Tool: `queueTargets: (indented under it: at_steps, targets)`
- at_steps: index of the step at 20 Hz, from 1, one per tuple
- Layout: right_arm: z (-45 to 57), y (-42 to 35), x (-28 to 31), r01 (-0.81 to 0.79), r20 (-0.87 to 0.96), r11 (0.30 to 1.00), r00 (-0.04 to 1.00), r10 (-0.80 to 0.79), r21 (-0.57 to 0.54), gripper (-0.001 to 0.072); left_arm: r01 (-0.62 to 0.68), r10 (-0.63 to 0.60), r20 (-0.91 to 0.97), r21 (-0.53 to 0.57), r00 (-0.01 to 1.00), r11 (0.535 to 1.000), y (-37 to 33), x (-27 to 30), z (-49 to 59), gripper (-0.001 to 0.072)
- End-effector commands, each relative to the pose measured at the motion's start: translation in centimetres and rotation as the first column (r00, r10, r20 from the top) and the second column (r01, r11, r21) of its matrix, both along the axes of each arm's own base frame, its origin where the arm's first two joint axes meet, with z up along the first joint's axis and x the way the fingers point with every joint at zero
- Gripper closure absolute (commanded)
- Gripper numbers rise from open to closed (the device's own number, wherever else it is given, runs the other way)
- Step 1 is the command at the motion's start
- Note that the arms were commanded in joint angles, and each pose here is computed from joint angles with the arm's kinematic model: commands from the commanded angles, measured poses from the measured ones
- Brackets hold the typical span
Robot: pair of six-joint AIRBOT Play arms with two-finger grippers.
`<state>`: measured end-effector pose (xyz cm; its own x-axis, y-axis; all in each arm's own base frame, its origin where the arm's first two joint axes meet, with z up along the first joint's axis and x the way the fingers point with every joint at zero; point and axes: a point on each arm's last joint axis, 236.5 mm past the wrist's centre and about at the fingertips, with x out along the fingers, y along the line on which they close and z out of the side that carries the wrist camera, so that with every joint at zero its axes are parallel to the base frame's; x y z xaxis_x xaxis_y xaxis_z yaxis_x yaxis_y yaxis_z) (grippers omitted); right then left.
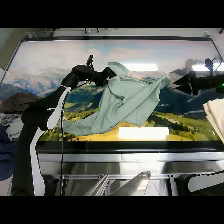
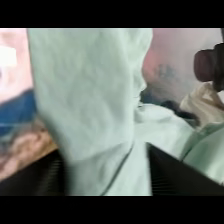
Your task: Fold the shirts.
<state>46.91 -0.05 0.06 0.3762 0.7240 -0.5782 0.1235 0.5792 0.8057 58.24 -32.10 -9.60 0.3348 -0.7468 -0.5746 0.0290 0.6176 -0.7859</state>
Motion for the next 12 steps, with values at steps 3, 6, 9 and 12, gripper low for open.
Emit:
queueTargets:
  at_steps: [3, 6, 9, 12]
  targets:
    - [-0.9, -0.4, 0.3, 0.041, -0.026, 0.999, 0.999, -0.041, -0.003, 0.0348, -0.025, 0.026, 0.021, -0.04, 0.999, 0.999, 0.0, 1.0, 1.7, 0.0679]
    - [-3.3, -0.7, 1.1, 0.088, -0.067, 0.996, 0.994, -0.088, -0.004, 0.0345, -0.027, 0.026, -0.012, -0.036, 1.0, 0.999, 0.7, 0.5, 0.6, 0.0679]
    - [-7.0, -0.8, 2.2, 0.155, -0.127, 0.988, 0.98, -0.153, 0.001, 0.0315, -0.012, 0.01, -0.034, -0.066, 0.999, 0.998, 1.1, 0.2, 1.5, 0.0679]
    - [-8.3, -1.2, 4.7, 0.272, -0.128, 0.96, 0.956, -0.263, 0.063, 0.0182, 0.003, -0.007, -0.057, -0.074, 0.998, 0.997, 2.7, -0.1, 2.0, 0.0679]
